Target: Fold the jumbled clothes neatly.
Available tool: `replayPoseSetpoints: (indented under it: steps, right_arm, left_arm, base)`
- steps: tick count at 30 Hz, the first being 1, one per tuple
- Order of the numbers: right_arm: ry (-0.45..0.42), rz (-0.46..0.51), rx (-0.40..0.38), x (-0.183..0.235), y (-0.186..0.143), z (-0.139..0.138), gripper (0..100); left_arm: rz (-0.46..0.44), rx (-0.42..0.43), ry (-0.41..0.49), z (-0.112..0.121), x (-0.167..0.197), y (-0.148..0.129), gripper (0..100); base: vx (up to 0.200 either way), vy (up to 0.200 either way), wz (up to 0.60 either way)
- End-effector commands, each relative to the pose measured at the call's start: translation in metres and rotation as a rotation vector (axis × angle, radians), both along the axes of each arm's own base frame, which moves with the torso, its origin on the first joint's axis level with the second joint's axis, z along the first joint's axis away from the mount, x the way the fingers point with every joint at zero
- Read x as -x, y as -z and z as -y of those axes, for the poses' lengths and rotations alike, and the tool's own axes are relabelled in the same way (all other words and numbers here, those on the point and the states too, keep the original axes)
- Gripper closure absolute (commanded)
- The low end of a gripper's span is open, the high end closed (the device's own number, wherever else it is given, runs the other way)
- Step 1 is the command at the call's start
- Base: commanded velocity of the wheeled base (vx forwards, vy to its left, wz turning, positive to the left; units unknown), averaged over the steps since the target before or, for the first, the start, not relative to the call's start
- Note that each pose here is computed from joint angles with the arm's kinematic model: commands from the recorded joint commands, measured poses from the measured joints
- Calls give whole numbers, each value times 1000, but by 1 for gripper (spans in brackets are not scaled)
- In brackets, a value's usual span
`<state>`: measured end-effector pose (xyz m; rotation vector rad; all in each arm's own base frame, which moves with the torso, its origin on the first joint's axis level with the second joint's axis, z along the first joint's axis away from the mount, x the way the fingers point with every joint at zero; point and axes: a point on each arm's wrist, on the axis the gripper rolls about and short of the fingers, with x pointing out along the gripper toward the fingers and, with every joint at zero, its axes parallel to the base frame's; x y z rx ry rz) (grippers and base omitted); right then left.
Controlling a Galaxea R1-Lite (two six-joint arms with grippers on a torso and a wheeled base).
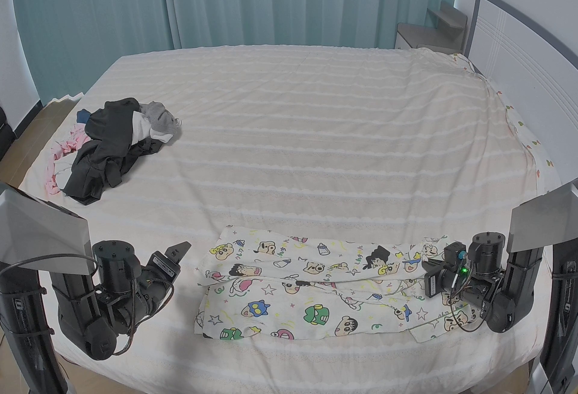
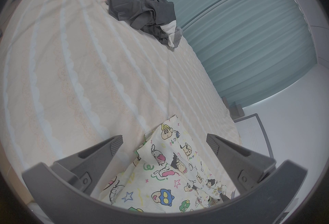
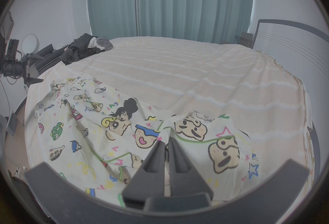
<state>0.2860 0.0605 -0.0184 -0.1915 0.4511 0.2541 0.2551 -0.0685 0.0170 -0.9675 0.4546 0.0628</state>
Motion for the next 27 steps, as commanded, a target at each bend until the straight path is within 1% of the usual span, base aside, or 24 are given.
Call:
replayPoseSetpoints:
  steps: [1, 5, 10, 12, 22, 23, 26, 27]
  right_arm:
    - [-19, 8, -1, 11, -11, -3, 100]
    - [-24, -15, 15, 23, -14, -4, 100]
    - [-42, -52, 60, 36, -11, -2, 100]
    - [-61, -92, 97, 45, -7, -1, 100]
    - [-64, -117, 104, 45, 0, -1, 100]
    - [-66, -119, 104, 45, 1, -2, 0]
    - [-77, -123, 104, 48, 0, -4, 0]
    - [-78, -108, 100, 50, -6, -3, 0]
  left_arm:
    - [13, 3, -1, 0, -1, 0, 0]
    - [13, 3, -1, 0, -1, 0, 0]
    - [13, 3, -1, 0, -1, 0, 0]
    - [13, 3, -1, 0, -1, 0, 0]
    - [10, 3, -1, 0, -2, 1, 0]
    - [10, 2, -3, 0, -2, 1, 0]
    - [10, 2, -3, 0, -2, 1, 0]
    - [12, 2, -3, 0, -2, 1, 0]
  base:
    - [0, 0, 0]
    - [0, 0, 0]
    - [0, 0, 0]
    - [0, 0, 0]
    - [0, 0, 0]
    - [0, 0, 0]
    - [0, 0, 0]
    - [0, 0, 0]
